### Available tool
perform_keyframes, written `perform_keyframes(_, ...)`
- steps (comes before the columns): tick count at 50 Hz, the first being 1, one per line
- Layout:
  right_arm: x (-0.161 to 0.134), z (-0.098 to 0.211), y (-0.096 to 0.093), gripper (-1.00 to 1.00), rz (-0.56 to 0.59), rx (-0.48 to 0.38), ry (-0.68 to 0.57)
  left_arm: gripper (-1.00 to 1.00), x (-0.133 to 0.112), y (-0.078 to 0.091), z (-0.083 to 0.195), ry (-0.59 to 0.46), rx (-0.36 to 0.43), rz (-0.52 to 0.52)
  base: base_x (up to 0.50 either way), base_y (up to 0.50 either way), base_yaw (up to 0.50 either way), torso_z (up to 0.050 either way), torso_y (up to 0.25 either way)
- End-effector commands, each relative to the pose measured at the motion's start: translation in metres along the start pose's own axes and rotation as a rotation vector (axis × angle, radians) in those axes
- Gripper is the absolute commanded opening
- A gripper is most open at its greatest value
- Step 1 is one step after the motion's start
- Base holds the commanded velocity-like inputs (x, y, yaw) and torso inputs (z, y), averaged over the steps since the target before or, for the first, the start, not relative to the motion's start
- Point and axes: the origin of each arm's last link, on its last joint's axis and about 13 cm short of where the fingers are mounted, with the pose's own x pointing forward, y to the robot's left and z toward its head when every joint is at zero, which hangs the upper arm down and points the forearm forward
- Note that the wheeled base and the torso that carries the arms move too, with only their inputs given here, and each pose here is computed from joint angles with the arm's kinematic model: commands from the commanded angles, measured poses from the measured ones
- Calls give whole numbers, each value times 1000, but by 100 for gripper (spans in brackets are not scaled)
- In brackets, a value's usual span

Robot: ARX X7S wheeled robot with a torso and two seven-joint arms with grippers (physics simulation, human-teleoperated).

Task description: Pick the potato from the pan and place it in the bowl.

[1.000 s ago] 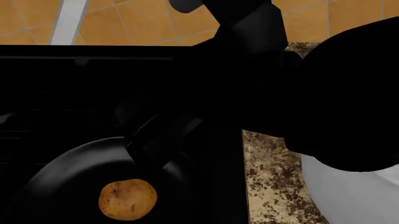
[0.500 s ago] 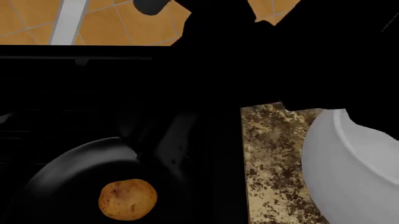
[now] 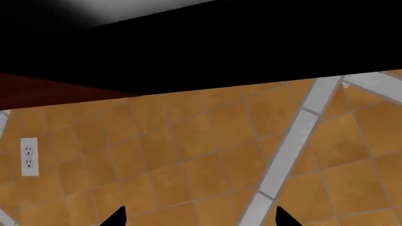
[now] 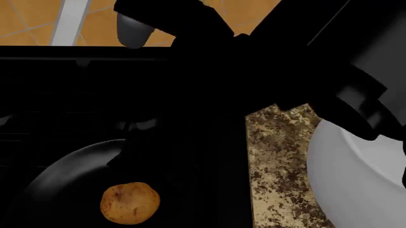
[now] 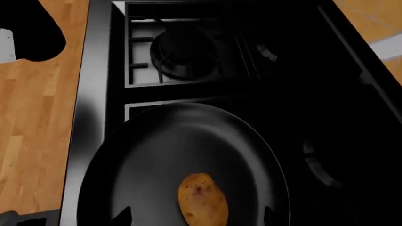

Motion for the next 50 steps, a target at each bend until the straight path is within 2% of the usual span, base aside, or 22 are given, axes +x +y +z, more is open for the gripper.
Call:
perform_keyframes(1,9,-3,-7,100,36,-6,47,100,0,-1,-4,10,0,9,0,0,0,0,0)
perform_keyframes(32,37,1,-21,100,132,-25,94,100,-7,8,-10,29,-2,58,0,0,0,0,0)
perform_keyframes(50,53,-4,-32,100,171,-37,101,100,-6,7,-13,40,6,67,0,0,0,0,0)
